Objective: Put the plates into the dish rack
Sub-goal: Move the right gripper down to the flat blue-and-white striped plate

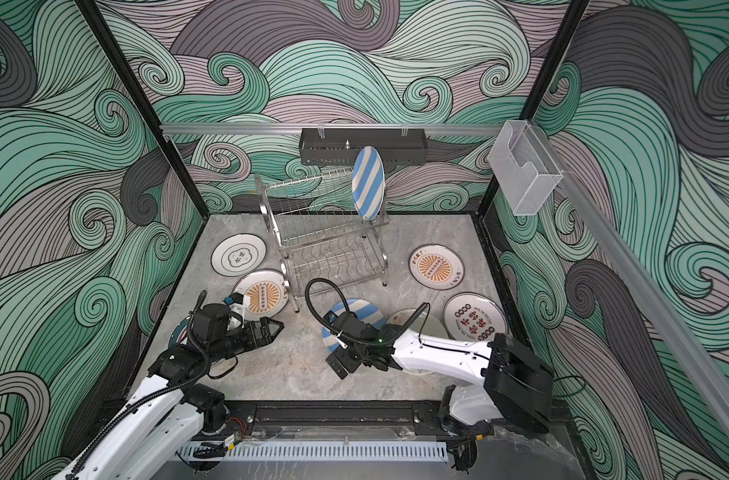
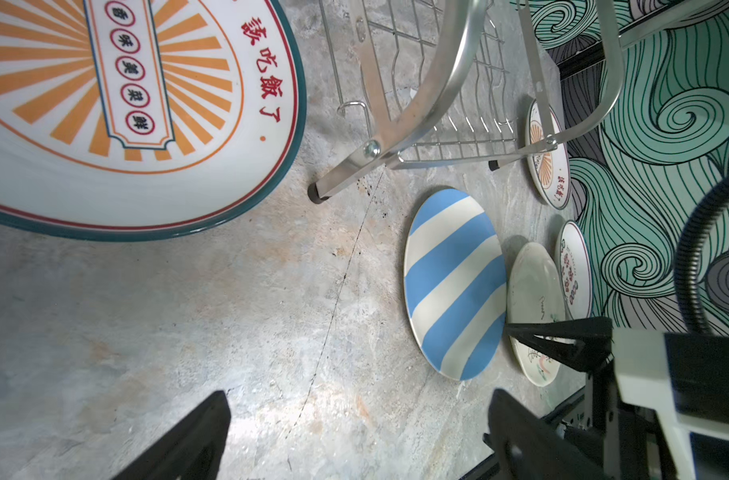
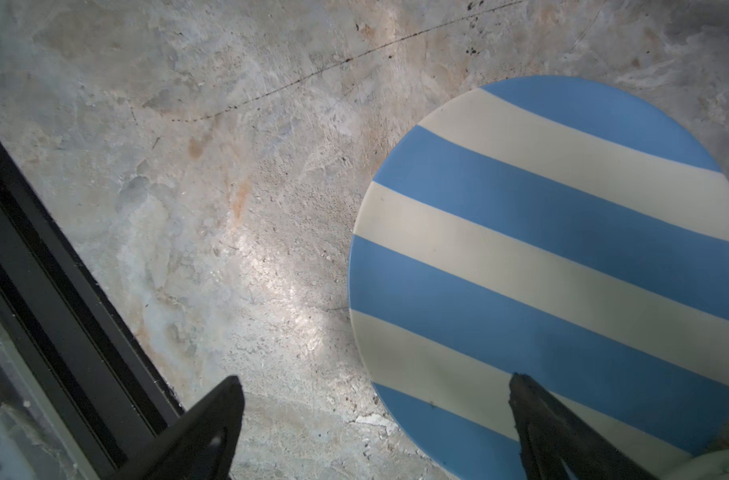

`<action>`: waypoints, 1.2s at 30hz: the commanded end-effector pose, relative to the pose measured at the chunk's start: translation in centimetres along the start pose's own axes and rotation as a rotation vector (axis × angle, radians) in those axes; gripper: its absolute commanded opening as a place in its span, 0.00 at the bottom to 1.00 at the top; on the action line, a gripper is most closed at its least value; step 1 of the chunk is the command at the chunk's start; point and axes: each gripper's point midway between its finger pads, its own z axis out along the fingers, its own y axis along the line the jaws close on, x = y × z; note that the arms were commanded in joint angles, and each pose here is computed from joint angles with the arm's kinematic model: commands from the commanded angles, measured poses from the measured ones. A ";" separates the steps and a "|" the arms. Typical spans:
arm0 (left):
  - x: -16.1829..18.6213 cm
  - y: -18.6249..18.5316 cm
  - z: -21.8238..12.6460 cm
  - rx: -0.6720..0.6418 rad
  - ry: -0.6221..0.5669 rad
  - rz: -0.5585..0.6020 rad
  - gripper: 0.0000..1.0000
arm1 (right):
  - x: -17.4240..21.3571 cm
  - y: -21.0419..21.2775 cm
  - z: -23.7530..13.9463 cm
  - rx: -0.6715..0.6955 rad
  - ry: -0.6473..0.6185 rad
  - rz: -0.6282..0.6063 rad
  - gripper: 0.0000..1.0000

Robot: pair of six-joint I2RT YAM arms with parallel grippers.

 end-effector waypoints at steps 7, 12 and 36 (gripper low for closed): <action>-1.1 0.1 -1.0 -0.028 -0.065 -0.005 0.99 | -0.7 1.6 2.0 -0.033 0.056 -0.088 0.99; -1.5 0.0 -1.0 -0.024 -0.082 0.003 0.99 | -0.1 3.3 3.3 -0.104 0.115 -0.118 0.98; -2.1 0.3 -1.9 -0.073 -0.107 0.028 0.99 | -4.7 11.0 3.1 -0.365 0.005 -0.140 0.98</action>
